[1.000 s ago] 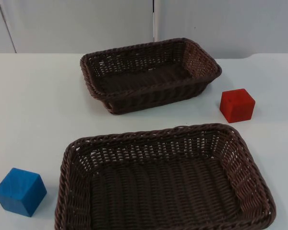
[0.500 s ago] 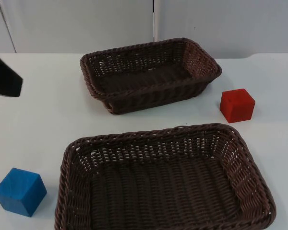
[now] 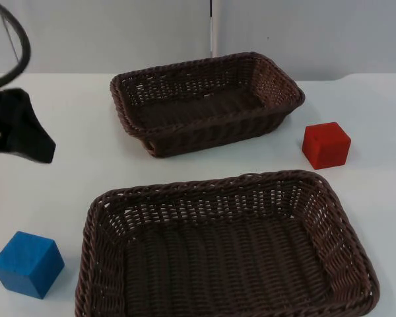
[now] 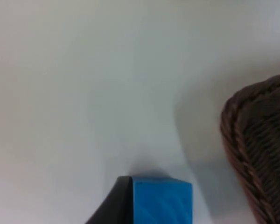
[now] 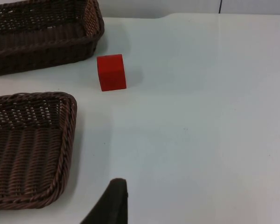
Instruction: Pick up one cube with the left hand and place it into the upper basket. Pick up one cube with the right hand and place it into the lower basket.
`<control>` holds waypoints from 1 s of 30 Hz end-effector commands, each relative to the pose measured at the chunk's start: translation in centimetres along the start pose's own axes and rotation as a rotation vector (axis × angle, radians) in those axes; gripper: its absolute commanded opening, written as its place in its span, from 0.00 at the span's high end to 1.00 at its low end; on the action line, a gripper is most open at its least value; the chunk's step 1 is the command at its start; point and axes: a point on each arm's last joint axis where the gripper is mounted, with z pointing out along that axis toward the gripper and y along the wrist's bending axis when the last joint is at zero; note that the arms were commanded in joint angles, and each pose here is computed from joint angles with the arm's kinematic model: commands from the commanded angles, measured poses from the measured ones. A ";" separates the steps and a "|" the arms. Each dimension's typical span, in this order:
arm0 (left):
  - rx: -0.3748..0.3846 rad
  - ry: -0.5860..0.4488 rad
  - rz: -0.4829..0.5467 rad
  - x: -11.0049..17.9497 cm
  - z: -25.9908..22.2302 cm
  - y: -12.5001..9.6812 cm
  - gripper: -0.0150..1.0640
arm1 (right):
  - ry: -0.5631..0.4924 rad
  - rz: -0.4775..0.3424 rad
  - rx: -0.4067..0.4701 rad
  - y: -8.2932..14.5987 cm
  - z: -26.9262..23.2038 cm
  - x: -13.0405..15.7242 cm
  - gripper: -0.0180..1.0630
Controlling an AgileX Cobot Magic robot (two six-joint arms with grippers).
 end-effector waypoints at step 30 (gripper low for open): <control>-0.045 0.249 -0.168 1.7 7.3 1.8 0.13 | -0.004 -0.014 0.010 -0.1 0.0 0.0 0.01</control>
